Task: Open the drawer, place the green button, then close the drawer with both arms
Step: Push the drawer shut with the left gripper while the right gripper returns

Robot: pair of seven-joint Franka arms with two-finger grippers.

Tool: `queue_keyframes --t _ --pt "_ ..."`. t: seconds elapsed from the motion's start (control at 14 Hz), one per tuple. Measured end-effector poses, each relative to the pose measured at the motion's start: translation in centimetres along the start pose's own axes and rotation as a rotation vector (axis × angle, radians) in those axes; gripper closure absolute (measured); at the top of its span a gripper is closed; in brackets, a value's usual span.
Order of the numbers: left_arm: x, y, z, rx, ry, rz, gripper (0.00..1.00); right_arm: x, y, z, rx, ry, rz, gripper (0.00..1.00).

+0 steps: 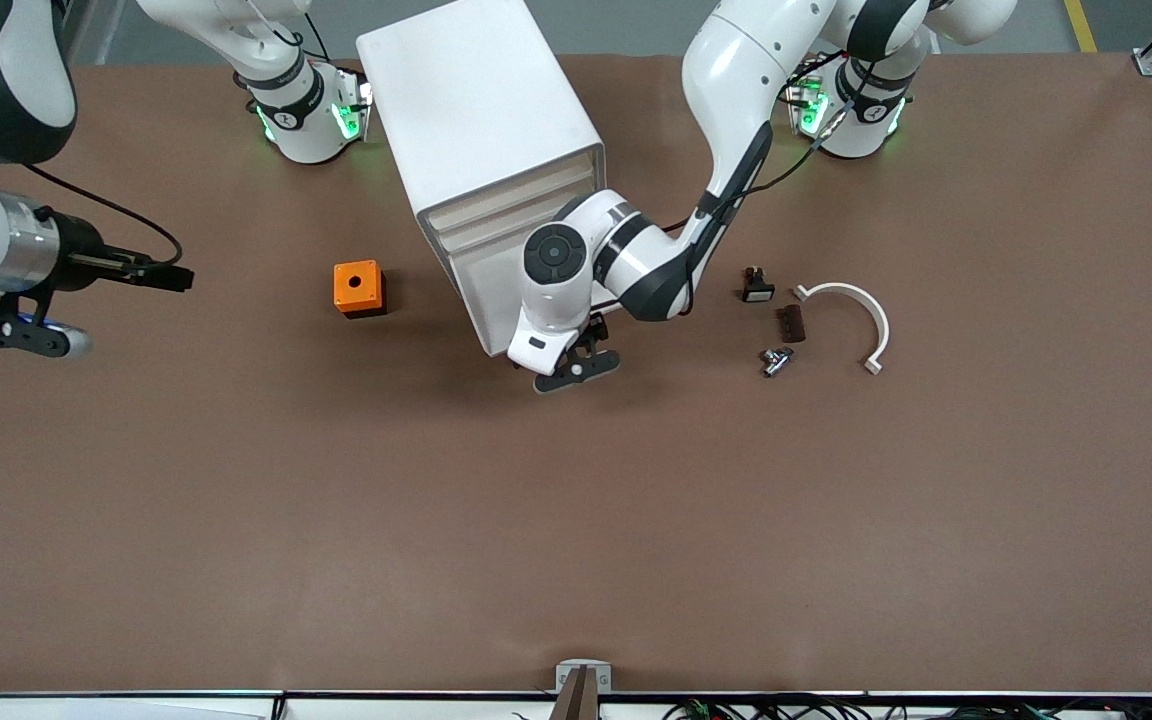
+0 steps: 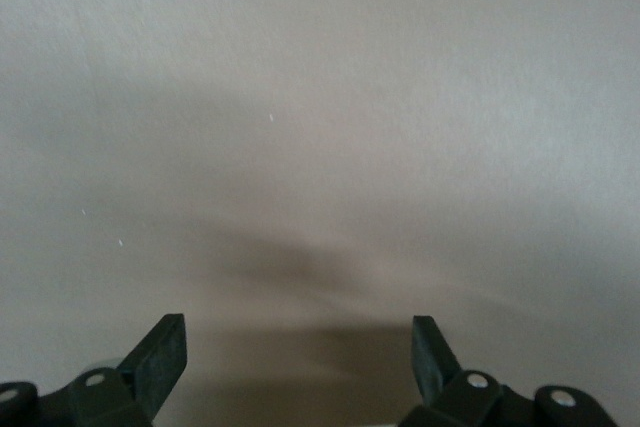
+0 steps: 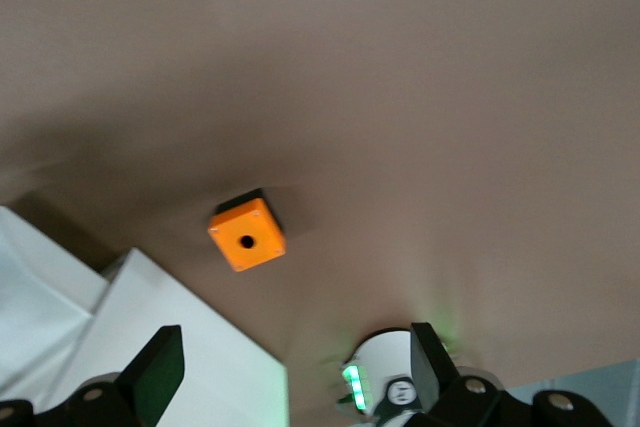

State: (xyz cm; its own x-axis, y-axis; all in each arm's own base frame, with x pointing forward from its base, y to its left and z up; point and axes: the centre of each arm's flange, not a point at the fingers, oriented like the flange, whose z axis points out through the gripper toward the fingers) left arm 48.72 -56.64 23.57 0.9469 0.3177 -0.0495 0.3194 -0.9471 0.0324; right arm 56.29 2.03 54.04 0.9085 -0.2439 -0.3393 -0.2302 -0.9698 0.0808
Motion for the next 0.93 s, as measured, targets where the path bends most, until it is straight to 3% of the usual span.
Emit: queue_keyframes --t 0.14,0.43,0.93 --pt "-1.4 0.1 0.8 0.009 -0.033 0.003 0.00 0.2 0.4 0.1 -0.023 0.004 -0.060 0.00" --pt "-2.9 -0.2 1.5 0.035 -0.167 -0.059 0.00 0.8 1.8 -0.4 -0.023 0.036 -0.172 0.00" --pt "-4.9 -0.8 2.1 0.073 -0.383 -0.143 0.00 0.1 4.9 -5.3 0.004 0.122 -0.150 0.00"
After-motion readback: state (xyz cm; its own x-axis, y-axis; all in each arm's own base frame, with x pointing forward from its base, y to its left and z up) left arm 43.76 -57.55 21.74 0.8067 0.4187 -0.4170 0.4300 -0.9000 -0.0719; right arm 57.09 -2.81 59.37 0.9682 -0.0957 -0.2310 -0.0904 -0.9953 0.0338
